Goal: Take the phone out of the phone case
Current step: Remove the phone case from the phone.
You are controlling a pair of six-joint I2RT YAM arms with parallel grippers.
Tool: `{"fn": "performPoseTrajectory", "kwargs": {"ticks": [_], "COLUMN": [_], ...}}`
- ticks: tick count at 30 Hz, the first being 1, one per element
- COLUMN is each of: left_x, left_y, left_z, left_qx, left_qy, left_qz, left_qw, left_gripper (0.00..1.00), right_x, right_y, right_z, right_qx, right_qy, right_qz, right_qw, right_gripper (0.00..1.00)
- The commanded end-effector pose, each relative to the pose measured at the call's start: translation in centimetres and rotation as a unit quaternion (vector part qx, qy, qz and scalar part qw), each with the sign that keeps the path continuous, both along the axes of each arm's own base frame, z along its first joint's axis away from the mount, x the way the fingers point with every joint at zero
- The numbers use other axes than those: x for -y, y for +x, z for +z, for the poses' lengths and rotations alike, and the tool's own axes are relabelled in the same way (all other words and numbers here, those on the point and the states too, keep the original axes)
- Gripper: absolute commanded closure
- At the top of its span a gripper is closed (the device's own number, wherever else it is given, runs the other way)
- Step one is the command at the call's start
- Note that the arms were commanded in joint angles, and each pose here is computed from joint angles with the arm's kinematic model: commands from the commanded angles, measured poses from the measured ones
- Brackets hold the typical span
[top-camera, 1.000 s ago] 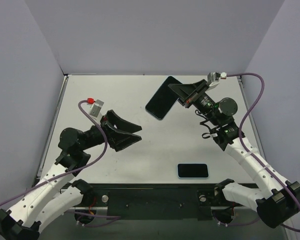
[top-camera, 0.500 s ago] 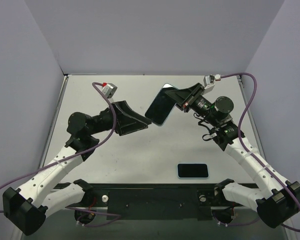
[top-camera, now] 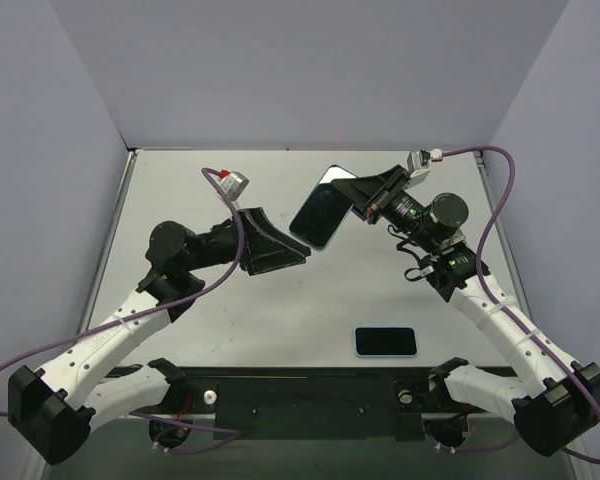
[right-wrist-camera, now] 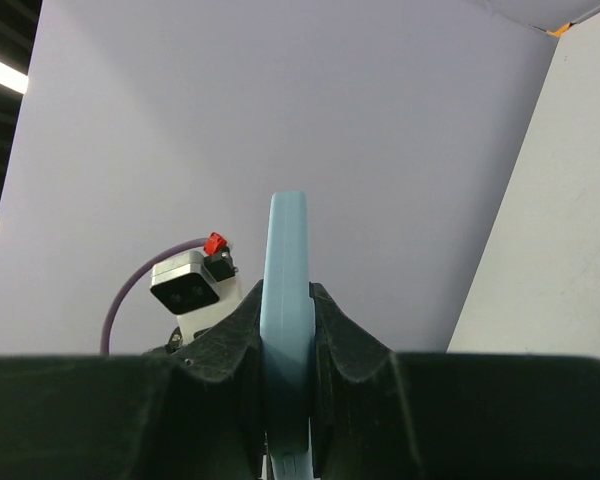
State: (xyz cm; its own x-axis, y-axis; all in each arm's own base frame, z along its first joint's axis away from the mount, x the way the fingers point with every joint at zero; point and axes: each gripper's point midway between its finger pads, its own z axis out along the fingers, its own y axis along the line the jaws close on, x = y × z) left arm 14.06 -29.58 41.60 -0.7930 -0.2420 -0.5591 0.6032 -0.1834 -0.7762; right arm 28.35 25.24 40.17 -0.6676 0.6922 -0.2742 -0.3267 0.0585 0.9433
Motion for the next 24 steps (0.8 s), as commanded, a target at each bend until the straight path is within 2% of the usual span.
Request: {"fn": "performPoseTrajectory", "kwargs": {"ticks": [1,13,24], "left_x": [0.2,0.5,-0.2], "left_y": [0.8,2.2,-0.2], "left_z": [0.4,0.9,1.1], "left_qx": [0.018,0.009,0.021], "left_qy": [0.005,-0.011,-0.033], "left_qz": [0.025,0.044,0.000], "left_qw": [1.000,0.999,0.999], "left_gripper": [0.25,0.24,0.23], "right_x": [1.5,1.3,1.6], "right_y": [-2.5,-3.1,-1.8], "right_z": [6.5,6.4,5.1], "right_qx": [0.094,0.098,0.092], "right_qy": [0.063,0.061,0.033], "right_qz": [-0.002,0.010,-0.020], "right_qw": [0.994,0.993,0.995], "right_gripper": [1.00,1.00,1.00]}}
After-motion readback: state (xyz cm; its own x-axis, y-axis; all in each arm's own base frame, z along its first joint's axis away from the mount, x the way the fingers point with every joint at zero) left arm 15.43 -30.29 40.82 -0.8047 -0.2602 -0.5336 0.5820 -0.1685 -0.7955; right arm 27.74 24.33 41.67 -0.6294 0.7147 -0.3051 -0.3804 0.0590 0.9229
